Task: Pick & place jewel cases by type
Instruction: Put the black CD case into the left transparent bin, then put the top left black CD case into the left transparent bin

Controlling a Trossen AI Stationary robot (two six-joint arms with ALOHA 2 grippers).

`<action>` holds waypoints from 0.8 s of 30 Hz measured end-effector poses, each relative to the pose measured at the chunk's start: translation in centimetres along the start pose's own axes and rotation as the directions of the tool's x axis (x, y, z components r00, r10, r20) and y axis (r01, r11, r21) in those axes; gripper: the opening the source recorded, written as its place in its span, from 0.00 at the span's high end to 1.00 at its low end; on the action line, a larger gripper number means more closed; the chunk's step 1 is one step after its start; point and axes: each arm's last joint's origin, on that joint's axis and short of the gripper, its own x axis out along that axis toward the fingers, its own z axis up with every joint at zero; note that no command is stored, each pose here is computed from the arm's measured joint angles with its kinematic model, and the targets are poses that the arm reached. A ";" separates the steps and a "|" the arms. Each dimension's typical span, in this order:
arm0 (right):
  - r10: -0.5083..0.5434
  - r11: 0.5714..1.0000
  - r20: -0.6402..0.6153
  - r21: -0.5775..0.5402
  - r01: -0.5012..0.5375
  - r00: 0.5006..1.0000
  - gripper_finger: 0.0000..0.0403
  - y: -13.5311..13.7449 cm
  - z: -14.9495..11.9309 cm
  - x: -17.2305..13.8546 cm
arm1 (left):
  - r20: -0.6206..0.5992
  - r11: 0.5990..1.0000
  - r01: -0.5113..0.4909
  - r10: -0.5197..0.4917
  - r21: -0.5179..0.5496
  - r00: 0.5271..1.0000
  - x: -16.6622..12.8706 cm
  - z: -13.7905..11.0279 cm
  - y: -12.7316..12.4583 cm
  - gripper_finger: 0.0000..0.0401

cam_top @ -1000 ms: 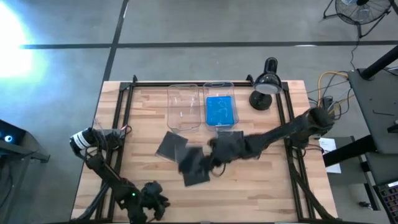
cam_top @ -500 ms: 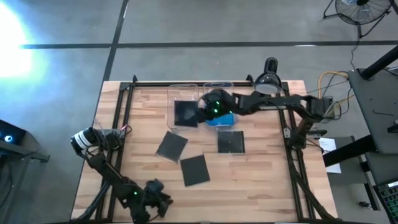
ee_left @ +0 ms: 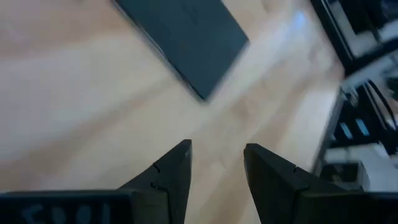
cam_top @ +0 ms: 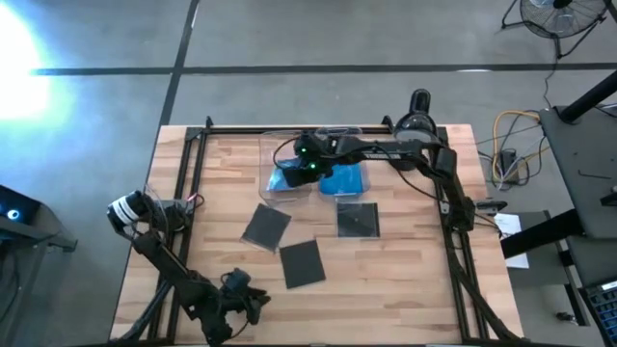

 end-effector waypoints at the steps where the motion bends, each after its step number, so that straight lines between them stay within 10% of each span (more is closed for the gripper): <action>1: 0.001 1.000 0.000 -0.021 -0.001 1.000 0.62 0.4 0.1 -0.3 | 0.010 1.000 -0.018 0.018 -0.005 1.000 -0.2 0.5 0.0 0.68; 11: -0.199 0.932 0.051 -0.300 0.205 0.979 0.49 5.4 -1.3 -8.3 | 0.134 0.978 -0.207 0.208 -0.016 0.969 -4.1 8.4 0.2 0.68; 17: -0.308 0.816 0.114 -0.478 0.324 0.945 0.49 9.2 -7.3 -11.2 | 0.219 0.935 -0.355 0.350 -0.019 0.911 -6.0 13.8 1.4 0.68; 24: -0.282 0.834 0.000 -0.494 0.245 0.960 0.49 10.8 -14.7 -8.3 | 0.085 0.845 -0.533 0.534 -0.040 0.841 -3.5 17.2 5.0 0.68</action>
